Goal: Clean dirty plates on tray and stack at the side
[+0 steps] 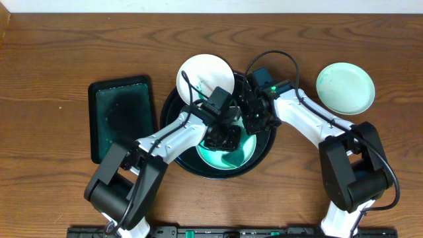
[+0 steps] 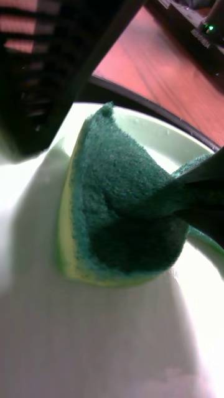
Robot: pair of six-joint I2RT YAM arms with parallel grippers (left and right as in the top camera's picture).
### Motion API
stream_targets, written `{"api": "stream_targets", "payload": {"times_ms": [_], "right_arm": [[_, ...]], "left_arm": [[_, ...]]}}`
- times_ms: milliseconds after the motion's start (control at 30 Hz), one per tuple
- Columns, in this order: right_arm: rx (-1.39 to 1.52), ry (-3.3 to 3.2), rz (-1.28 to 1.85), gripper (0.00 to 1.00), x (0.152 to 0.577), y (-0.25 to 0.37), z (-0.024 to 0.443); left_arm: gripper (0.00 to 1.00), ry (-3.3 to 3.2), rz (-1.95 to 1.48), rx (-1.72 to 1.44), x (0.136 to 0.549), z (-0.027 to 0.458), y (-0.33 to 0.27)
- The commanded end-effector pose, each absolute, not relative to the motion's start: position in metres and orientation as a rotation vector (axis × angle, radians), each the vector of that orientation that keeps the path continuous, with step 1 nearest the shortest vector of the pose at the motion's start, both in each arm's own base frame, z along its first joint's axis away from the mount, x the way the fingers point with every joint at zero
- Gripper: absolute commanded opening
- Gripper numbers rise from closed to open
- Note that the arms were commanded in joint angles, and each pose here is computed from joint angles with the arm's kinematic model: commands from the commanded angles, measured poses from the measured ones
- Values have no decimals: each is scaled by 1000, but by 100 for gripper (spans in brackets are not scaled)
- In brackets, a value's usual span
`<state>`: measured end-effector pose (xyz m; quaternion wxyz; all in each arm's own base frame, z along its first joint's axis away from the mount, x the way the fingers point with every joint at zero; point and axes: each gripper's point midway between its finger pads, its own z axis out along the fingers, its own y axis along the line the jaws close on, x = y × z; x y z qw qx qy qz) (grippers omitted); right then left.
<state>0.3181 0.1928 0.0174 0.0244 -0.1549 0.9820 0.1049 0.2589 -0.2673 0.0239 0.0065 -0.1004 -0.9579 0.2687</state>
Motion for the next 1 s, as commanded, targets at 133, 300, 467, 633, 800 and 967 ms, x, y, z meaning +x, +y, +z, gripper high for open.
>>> {"api": "stream_targets", "payload": {"times_ms": [133,300,467,633,800,967], "right_arm": [[-519,3054,411,1,306,211,18],[-518,3052,410,1,307,211,18],[-518,3049,411,1,307,211,18],[-519,3050,411,1,307,211,18],[-518,3051,410,1,307,211,18],[-518,3054,409,1,306,211,18]], "left_arm": [[7,-3274,155,-35,309,-4,-160],[7,-3317,-84,8,317,-4,-129],[7,-3373,-354,-11,325,2,-110],[7,-3397,-679,-39,332,15,-87],[7,-3410,-744,-37,336,19,-83],[7,-3357,-353,-296,325,5,-123]]}}
